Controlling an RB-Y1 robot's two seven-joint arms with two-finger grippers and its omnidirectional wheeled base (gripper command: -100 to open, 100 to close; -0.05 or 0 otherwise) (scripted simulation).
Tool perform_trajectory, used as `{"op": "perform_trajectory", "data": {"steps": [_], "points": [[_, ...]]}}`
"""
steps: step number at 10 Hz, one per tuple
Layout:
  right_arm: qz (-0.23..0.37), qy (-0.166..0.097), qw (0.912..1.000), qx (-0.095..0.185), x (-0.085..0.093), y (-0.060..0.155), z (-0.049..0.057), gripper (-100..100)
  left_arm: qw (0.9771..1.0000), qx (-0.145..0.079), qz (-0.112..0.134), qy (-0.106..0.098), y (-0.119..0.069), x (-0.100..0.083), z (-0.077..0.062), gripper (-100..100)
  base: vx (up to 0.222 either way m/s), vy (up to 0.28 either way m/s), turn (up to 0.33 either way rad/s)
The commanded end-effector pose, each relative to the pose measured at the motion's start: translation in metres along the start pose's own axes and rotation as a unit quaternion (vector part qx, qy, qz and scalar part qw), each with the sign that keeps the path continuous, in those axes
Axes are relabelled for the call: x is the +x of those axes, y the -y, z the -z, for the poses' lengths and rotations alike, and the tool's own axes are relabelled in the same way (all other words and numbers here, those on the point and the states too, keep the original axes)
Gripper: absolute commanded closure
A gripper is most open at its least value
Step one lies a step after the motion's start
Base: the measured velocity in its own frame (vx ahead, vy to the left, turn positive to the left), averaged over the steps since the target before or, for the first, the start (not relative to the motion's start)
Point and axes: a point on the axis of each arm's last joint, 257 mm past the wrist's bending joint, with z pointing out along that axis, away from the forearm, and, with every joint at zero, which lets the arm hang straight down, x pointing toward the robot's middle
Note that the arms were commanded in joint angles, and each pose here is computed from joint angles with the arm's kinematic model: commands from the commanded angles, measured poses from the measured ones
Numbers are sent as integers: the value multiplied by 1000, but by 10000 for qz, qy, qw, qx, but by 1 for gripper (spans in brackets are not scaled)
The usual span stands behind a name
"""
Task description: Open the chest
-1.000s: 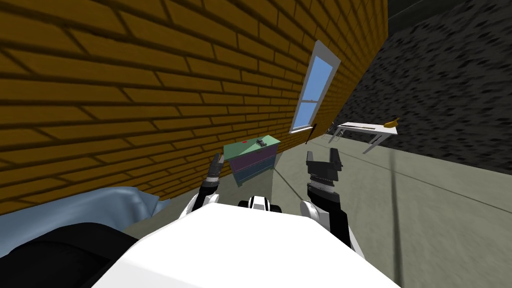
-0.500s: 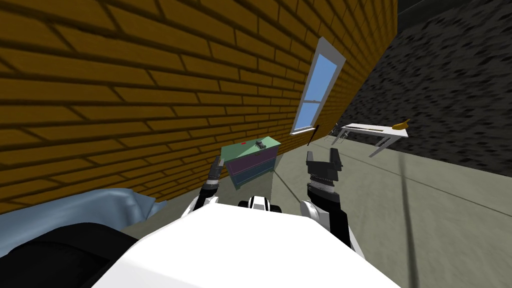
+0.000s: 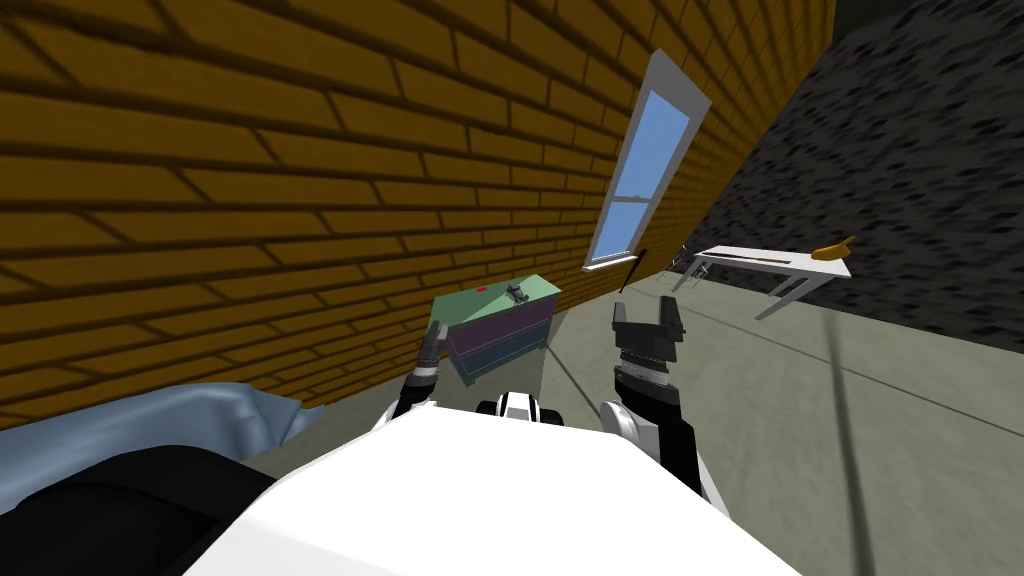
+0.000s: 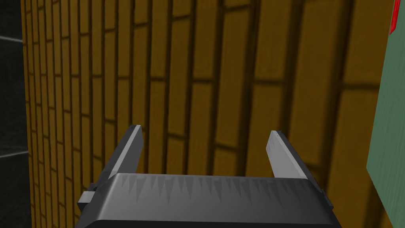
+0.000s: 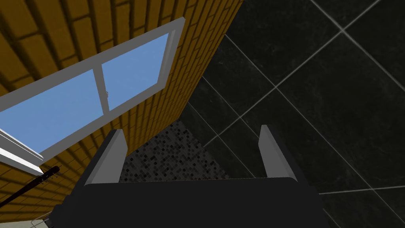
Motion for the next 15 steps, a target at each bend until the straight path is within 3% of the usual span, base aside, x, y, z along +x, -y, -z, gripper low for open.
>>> {"op": "perform_trajectory", "data": {"steps": [1,6,8,9,11,15], "points": [[0,0,10000,0,0,0,0,0,9999,-109,30,57,-16,-4,13,-100,168,-78,63],[0,0,10000,0,0,0,0,0,9993,-339,71,154,-41,-8,37,-100,124,-86,43],[0,0,10000,0,0,0,0,0,9988,-400,118,274,-53,-11,52,-100,151,-120,76],[0,0,10000,0,0,0,0,0,9981,-535,113,271,-62,-11,60,-100,137,-121,36],[0,-1,10000,-1,0,0,0,0,9980,-526,137,335,-64,-12,66,-100,78,-58,22],[0,0,10000,0,0,0,0,0,9953,-836,165,459,-89,-14,96,-100,132,-110,57]]}}
